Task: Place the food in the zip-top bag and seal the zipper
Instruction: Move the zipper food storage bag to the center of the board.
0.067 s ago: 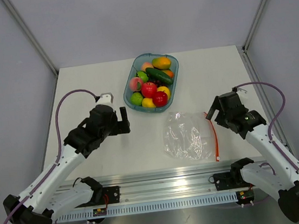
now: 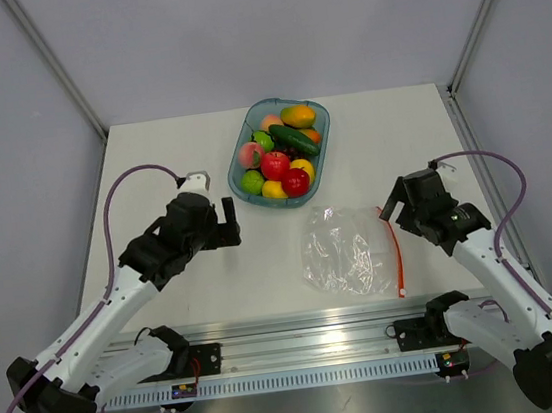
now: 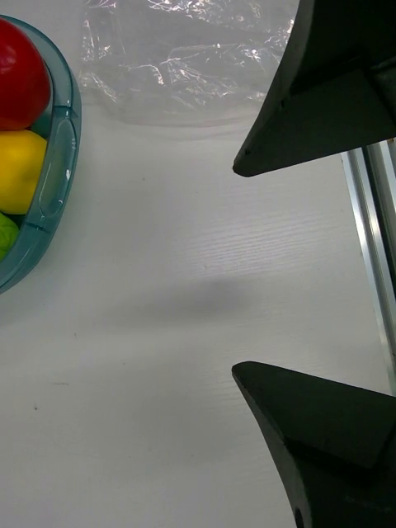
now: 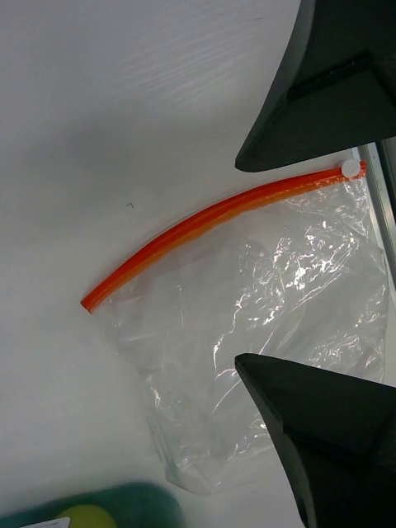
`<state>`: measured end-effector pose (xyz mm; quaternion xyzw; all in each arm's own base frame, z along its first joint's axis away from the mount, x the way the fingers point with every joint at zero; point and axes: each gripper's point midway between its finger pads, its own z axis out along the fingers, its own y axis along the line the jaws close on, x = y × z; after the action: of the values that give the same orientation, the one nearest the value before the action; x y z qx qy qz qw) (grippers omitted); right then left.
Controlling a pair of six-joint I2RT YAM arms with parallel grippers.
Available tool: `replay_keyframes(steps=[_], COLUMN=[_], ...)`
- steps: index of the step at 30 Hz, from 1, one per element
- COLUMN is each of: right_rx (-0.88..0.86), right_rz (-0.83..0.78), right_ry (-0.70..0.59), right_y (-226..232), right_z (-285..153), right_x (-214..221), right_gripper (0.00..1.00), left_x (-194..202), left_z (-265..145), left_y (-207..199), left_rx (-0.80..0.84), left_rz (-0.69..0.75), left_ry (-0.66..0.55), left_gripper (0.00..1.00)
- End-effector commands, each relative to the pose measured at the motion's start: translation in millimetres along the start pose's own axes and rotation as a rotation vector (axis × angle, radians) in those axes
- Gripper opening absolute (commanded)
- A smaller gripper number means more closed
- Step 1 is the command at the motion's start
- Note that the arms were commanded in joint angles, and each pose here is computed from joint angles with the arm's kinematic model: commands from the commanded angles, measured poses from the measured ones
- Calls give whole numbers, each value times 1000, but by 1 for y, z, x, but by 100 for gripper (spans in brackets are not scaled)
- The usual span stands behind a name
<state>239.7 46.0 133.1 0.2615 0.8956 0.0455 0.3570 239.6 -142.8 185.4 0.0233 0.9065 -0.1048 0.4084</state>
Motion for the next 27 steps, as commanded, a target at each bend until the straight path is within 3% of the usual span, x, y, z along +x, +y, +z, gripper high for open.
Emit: replay_keyframes(steps=[1,20,27], right_rx=[-25,-199,-426], right_rz=[36,38,11], right_ry=[-17,203,335], right_y=[8,23,60], right_z=[3,40,31], right_x=[-5,71,103], right_gripper=[99,99,99], left_x=[-9,-1,0], left_z=[0,-1,-2], left_y=[-11,-24,-31], left_rx=[43,86,110], left_rz=[-13,-27,-25], left_ry=[-19,30,30], left_gripper=[99,99,99])
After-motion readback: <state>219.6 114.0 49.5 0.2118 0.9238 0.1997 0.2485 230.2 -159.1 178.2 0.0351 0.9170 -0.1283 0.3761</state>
